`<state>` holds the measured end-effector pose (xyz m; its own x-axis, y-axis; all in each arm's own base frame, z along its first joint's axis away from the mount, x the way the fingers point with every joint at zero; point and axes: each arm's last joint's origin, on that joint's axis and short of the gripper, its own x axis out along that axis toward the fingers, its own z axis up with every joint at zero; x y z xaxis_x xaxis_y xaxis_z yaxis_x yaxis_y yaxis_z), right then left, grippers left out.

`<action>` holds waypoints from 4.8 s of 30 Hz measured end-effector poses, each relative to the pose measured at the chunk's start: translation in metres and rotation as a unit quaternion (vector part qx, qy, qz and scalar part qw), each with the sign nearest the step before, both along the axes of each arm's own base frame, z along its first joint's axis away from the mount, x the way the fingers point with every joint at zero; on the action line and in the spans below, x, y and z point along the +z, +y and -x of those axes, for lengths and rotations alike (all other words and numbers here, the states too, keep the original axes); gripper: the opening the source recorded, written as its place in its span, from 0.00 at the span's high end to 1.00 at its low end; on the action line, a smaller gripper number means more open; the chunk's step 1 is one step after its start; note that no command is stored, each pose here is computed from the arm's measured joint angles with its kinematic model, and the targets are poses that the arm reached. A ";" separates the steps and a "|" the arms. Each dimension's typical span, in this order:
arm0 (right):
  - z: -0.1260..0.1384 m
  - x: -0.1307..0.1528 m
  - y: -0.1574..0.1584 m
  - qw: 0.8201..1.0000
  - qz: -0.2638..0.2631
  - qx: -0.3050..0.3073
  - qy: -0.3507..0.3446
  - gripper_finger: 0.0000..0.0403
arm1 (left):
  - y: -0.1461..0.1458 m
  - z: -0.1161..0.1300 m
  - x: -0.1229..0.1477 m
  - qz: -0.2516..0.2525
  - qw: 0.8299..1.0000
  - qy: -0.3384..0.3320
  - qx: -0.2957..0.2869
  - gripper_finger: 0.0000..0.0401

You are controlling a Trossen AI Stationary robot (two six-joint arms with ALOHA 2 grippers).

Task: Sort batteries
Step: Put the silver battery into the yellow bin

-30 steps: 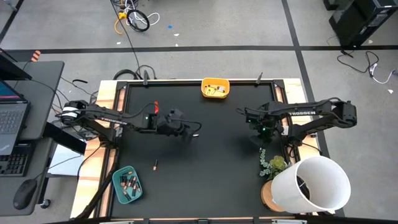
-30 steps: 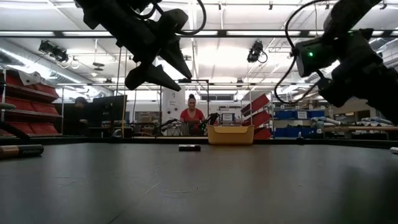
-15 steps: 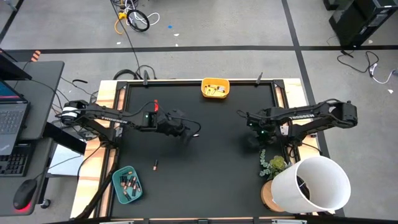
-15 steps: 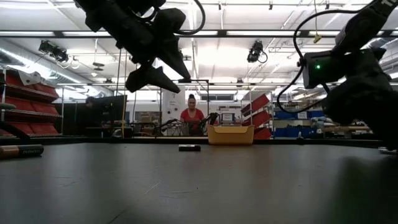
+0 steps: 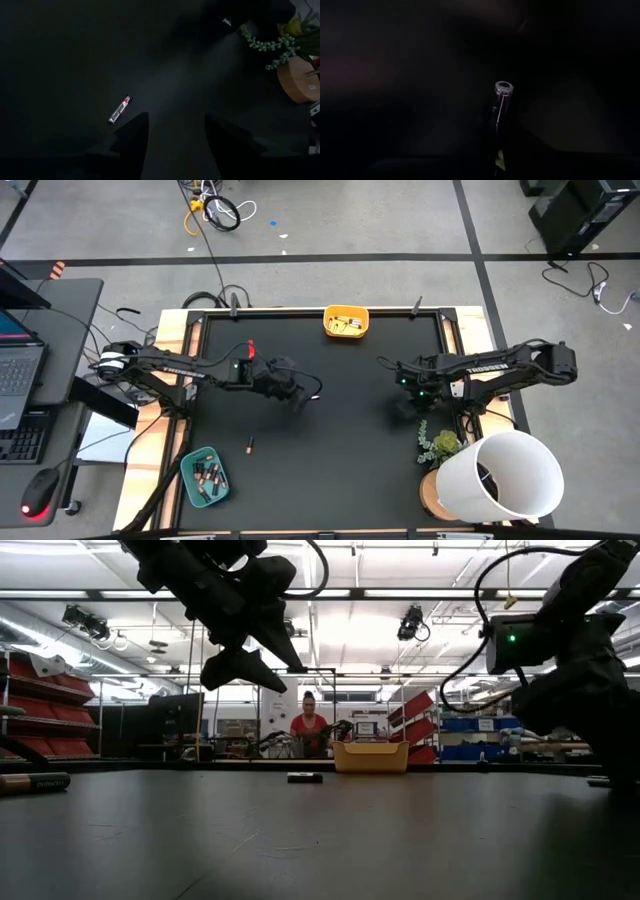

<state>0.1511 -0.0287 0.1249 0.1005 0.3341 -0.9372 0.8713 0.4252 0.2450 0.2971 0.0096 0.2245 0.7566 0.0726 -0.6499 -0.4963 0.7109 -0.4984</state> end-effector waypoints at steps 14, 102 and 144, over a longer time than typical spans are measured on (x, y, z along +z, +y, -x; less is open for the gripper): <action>-0.039 0.025 -0.008 0.980 0.139 0.065 -0.123 1.00 | 0.009 -0.001 0.003 0.030 0.999 -0.019 -0.010 0.48; -0.123 0.254 -0.091 0.799 0.341 0.189 -0.457 0.90 | 0.032 0.000 0.005 -0.018 0.998 -0.028 -0.047 0.54; -0.134 0.221 -0.024 0.806 0.368 0.239 -0.397 0.98 | 0.033 -0.042 -0.104 -0.167 0.970 0.096 -0.151 0.56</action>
